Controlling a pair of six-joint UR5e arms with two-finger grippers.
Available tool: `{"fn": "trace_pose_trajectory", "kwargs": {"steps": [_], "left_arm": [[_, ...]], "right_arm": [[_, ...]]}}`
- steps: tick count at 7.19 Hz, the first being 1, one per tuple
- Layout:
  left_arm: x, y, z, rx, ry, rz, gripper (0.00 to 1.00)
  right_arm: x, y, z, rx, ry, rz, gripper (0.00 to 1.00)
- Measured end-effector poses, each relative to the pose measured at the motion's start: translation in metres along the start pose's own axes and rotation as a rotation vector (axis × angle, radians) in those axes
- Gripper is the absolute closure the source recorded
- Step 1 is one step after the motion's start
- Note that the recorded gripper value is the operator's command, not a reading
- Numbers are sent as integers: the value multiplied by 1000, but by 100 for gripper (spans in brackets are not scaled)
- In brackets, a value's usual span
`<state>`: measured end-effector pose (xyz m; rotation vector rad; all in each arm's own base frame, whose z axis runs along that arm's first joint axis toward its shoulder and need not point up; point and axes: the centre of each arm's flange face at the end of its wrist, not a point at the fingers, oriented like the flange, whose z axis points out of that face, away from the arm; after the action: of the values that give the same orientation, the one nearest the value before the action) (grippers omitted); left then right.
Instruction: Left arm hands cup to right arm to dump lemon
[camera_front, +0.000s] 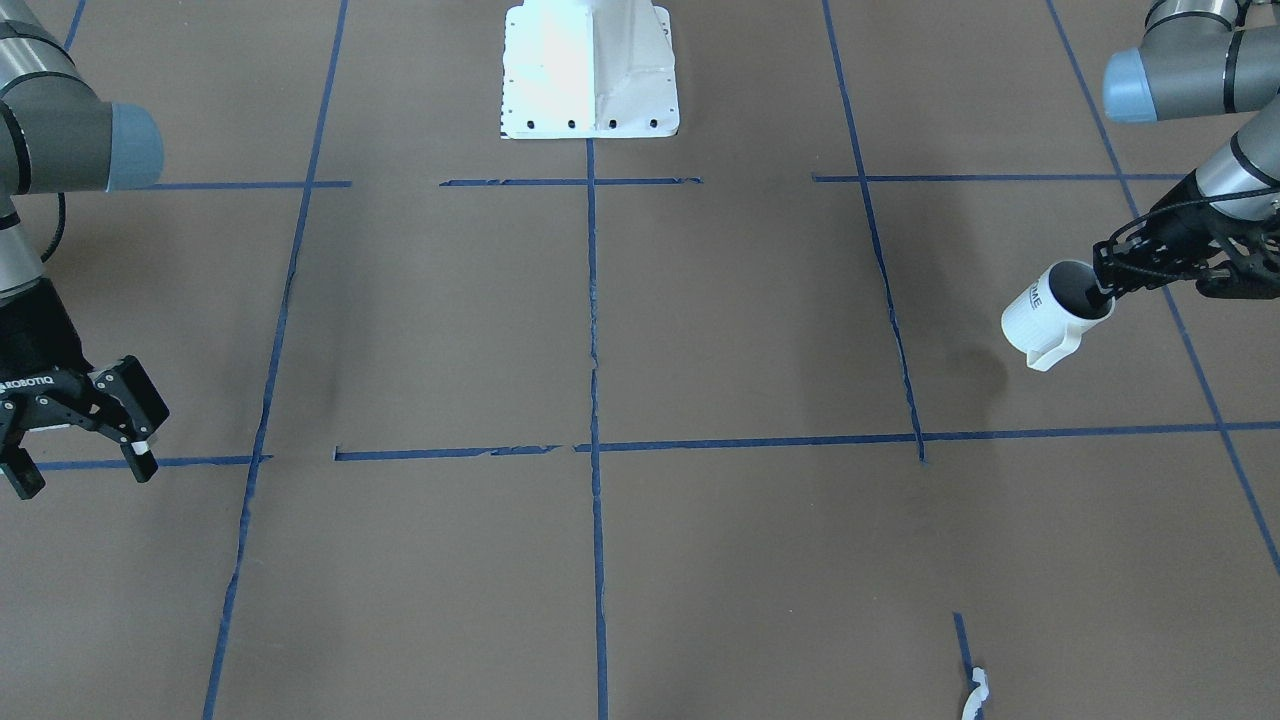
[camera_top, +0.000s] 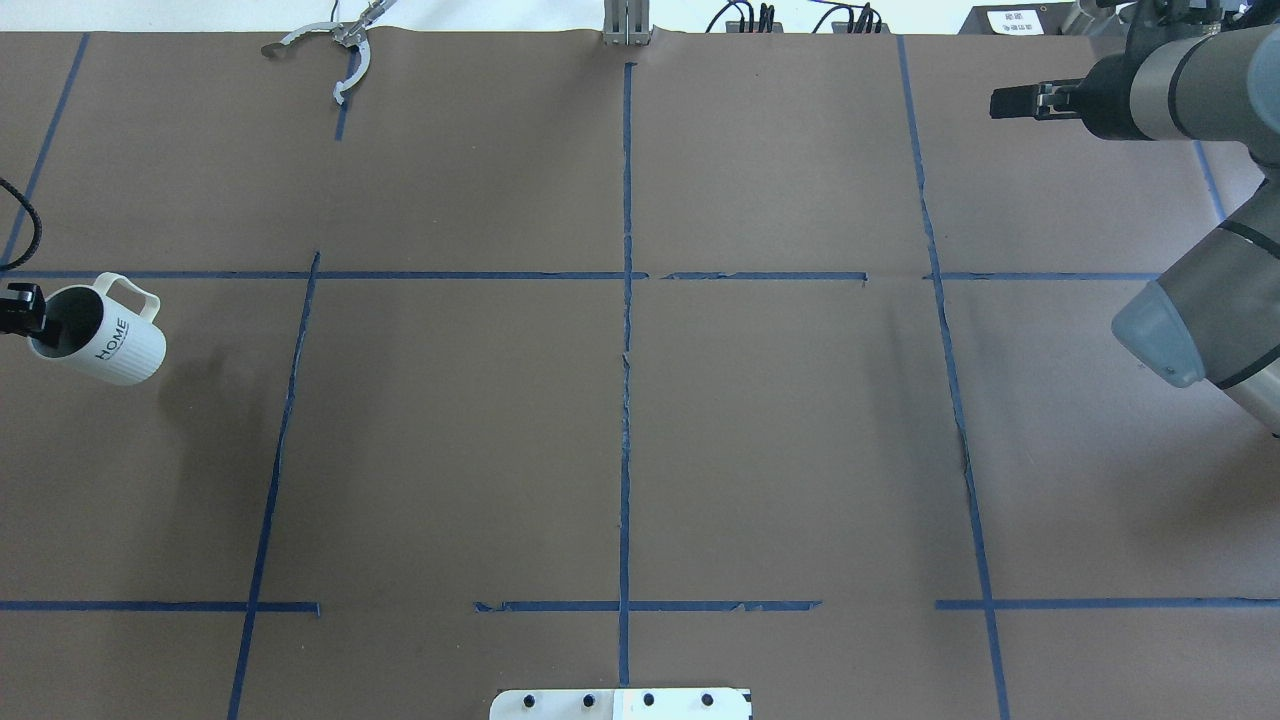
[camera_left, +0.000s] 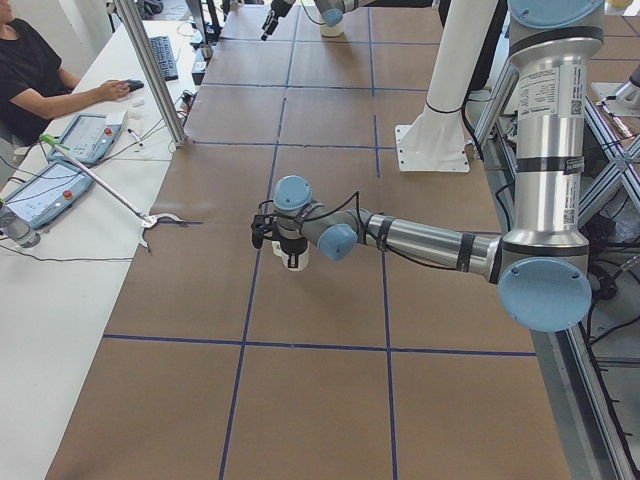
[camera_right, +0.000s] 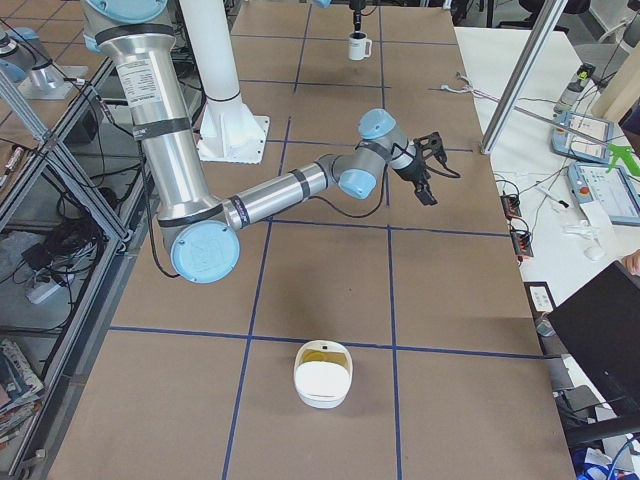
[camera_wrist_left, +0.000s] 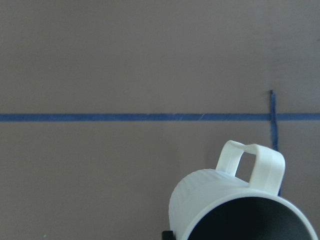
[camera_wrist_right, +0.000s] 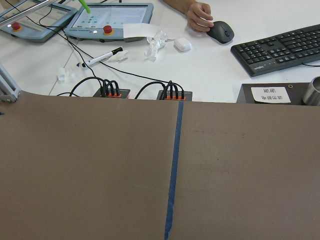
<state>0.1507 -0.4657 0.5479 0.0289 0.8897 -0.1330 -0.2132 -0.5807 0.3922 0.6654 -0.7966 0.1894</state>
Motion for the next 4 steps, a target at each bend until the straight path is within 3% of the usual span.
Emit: {"fn": "trace_pose_trajectory", "kwargs": {"steps": [2,4], "left_arm": [[-7,0,8,-5,-13,-128,76],[-17,-1,18,-17,-30,-166,29]], "right_arm": [[5,5,-2,-8,3,2,0],[9,4,-5,-33,-16,10,0]]}}
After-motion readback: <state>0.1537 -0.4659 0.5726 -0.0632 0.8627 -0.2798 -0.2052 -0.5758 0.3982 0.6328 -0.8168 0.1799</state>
